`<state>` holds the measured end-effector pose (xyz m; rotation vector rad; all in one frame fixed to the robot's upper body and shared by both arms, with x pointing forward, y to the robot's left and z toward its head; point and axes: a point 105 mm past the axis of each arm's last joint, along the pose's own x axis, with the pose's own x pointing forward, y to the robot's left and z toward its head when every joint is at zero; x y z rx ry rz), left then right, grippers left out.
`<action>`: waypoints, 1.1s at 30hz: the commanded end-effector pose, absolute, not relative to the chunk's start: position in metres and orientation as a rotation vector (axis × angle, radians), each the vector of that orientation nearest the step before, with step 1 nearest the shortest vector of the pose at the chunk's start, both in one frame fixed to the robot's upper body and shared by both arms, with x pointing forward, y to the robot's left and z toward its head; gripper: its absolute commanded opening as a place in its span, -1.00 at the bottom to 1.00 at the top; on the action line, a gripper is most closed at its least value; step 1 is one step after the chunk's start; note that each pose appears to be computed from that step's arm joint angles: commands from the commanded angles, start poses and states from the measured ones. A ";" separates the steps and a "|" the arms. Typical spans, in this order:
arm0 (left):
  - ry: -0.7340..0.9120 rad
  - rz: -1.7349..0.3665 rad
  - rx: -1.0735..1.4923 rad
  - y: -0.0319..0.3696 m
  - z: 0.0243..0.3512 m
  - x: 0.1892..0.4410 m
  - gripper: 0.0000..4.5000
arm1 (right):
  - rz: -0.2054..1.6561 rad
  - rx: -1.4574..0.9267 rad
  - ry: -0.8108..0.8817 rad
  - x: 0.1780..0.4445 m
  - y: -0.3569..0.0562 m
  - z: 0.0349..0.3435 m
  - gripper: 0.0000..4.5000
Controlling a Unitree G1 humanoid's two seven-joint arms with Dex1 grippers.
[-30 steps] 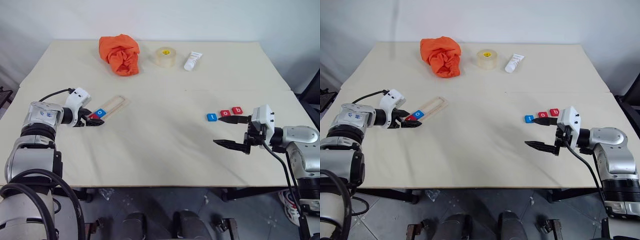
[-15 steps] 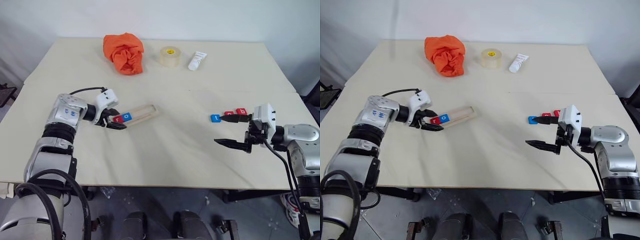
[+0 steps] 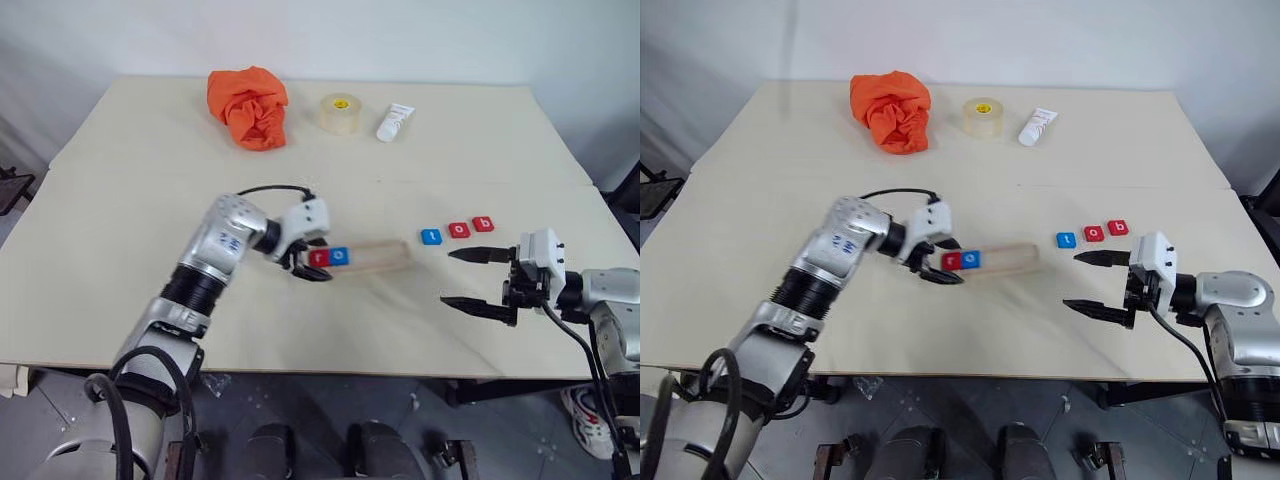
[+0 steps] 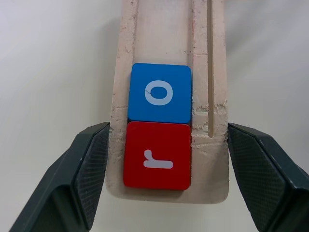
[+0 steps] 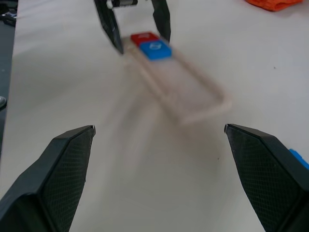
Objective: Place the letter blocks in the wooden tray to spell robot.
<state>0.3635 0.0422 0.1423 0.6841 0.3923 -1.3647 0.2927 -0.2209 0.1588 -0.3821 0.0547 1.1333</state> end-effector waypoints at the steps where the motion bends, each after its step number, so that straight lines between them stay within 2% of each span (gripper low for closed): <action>1: 0.359 -1.387 0.735 0.021 0.143 0.352 0.51 | 1.080 -0.419 0.005 0.287 -0.232 0.175 1.00; 5: 0.365 -1.406 0.763 0.012 0.132 0.340 0.51 | 1.067 -0.421 0.005 0.282 -0.235 0.174 1.00; 8: 0.384 -1.368 0.773 0.011 0.129 0.341 0.51 | 1.051 -0.419 0.008 0.279 -0.237 0.174 1.00; 12: 0.401 -1.332 0.769 0.013 0.128 0.341 0.51 | 1.039 -0.417 0.009 0.277 -0.238 0.173 1.00; 25: 0.449 -1.381 0.794 0.031 0.124 0.318 0.51 | 1.028 -0.416 0.010 0.280 -0.237 0.174 1.00; 26: 0.441 -1.371 0.788 0.030 0.125 0.319 0.84 | 1.028 -0.416 0.009 0.281 -0.237 0.174 1.00; 27: 0.428 -1.368 0.781 0.030 0.126 0.319 0.94 | 1.029 -0.417 0.008 0.281 -0.236 0.174 1.00; 28: 0.416 -1.360 0.773 0.029 0.129 0.320 1.00 | 1.031 -0.417 0.007 0.282 -0.236 0.175 1.00; 33: 0.342 -1.338 0.738 0.035 0.144 0.322 1.00 | 1.030 -0.421 0.005 0.284 -0.237 0.177 1.00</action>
